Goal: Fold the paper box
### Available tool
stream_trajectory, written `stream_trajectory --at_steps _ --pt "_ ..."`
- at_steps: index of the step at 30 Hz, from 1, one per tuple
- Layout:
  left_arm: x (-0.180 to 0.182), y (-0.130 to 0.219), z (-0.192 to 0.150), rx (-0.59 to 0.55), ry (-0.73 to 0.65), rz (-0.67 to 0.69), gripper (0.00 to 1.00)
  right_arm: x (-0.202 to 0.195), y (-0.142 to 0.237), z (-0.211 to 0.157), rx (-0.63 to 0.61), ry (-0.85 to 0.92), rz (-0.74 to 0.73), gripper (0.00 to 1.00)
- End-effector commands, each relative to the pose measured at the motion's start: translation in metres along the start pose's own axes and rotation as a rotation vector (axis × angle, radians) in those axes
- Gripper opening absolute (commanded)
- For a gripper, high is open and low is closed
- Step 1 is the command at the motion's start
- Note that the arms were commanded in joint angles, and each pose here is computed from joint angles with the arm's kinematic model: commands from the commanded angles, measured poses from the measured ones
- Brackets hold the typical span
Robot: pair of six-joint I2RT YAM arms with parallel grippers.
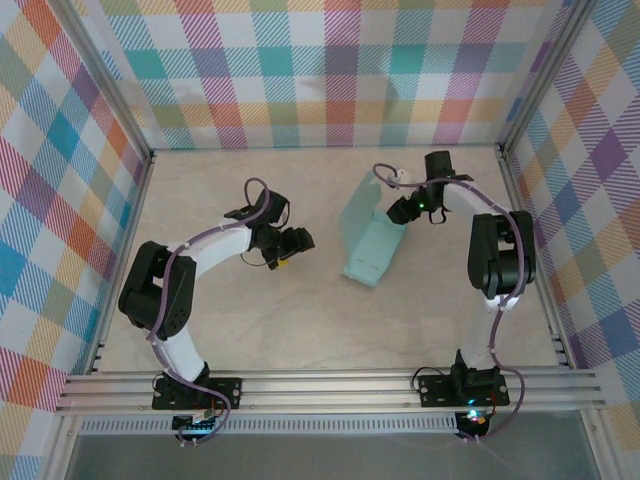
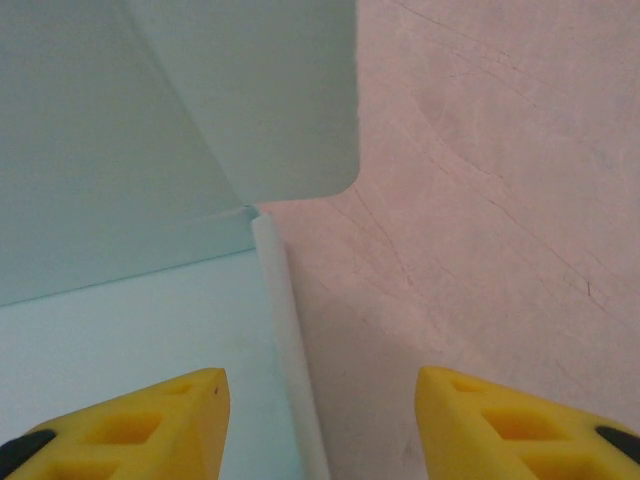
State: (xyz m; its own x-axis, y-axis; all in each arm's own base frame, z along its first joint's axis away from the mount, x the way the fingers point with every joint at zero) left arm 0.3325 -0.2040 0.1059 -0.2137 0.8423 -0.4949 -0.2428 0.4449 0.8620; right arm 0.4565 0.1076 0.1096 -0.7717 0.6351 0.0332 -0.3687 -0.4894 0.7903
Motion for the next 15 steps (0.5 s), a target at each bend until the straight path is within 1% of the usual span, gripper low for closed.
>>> stream_trajectory --at_steps 1,4,9,15 --pt "-0.001 0.014 -0.001 -0.034 -0.032 0.007 0.75 0.002 -0.004 -0.005 0.044 0.019 0.059 0.51" --pt "-0.001 0.013 -0.002 -0.028 -0.034 0.001 0.75 0.002 -0.01 -0.008 0.058 0.012 0.086 0.5" --pt "-0.005 0.008 -0.003 -0.002 -0.049 -0.027 0.75 0.001 -0.019 -0.012 0.086 -0.011 0.12 0.39" --pt "-0.004 0.003 -0.002 0.0 -0.057 -0.022 0.75 0.0 -0.023 -0.013 0.104 -0.016 0.126 0.35"
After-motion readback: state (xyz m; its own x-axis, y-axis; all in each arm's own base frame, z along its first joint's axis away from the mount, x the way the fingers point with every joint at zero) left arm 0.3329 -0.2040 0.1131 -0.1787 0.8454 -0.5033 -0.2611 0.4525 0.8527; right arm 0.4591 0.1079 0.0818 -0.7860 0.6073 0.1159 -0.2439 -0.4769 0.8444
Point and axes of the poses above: each hand's point on the last joint's axis, 136 mm out from that joint toward the fingers, its own y axis back along the fingers, its own x axis along the line the jaws close on, z = x × y, the point moved 4 cm from there along y, back along the fingers, and after that the axes turned 1 degree about -y, right-handed, at the moved point
